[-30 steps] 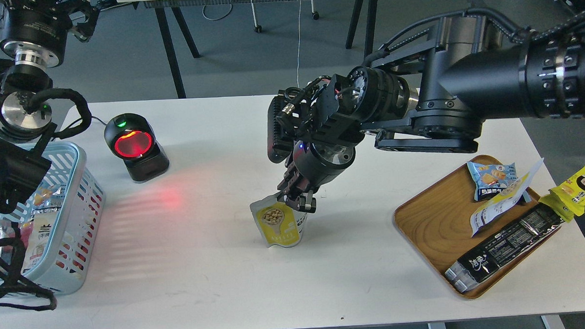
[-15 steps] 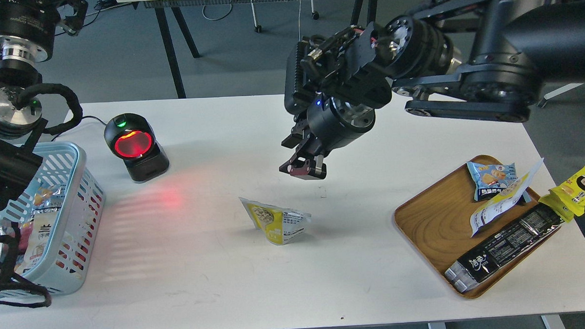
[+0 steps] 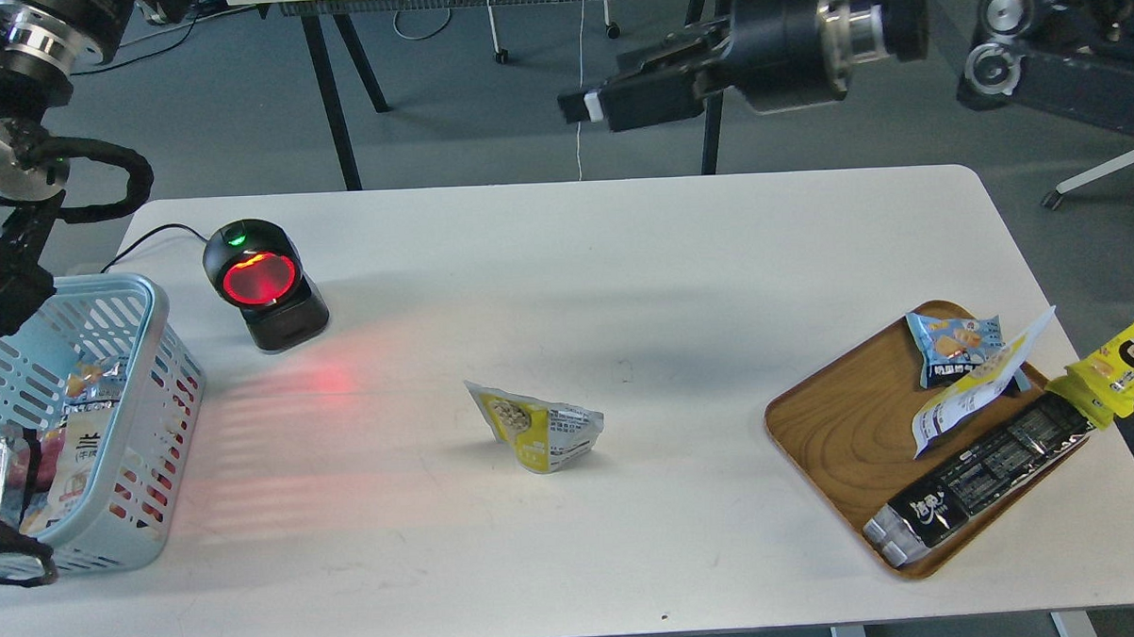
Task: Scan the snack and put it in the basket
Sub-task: 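Reach the left gripper over the yellow pouch on the table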
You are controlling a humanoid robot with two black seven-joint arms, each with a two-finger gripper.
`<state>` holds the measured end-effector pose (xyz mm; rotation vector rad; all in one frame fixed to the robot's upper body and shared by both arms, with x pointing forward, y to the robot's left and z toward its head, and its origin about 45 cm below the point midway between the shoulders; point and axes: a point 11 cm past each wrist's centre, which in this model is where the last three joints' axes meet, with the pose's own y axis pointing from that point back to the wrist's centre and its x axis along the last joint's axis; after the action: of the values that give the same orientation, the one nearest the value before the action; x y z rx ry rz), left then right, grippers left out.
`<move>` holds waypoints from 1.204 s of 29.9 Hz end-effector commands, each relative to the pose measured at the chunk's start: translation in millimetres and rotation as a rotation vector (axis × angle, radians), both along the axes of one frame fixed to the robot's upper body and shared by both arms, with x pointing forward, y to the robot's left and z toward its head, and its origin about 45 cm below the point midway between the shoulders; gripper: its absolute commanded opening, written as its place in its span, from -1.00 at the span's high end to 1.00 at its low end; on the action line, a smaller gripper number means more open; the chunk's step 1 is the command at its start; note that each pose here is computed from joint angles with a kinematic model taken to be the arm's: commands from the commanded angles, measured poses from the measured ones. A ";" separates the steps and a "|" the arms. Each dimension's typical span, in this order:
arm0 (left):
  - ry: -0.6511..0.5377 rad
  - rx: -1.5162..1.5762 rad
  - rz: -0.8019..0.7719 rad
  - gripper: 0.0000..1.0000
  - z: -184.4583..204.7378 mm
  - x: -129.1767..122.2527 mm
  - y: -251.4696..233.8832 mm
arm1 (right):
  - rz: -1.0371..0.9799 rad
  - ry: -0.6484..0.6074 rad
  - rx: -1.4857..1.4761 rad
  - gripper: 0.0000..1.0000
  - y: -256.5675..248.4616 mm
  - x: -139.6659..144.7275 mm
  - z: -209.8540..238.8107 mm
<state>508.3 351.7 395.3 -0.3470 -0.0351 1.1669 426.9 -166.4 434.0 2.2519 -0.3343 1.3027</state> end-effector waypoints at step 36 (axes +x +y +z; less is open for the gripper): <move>-1.062 1.852 -0.944 -0.82 -81.9 -208.0 -233.9 | -0.723 0.581 1.482 -0.97 -227.6 47.1 -102.7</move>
<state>312.5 136.2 326.4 0.7385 -1.5799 -0.3165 475.1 -391.9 333.5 2.8164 -2.1093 -0.2269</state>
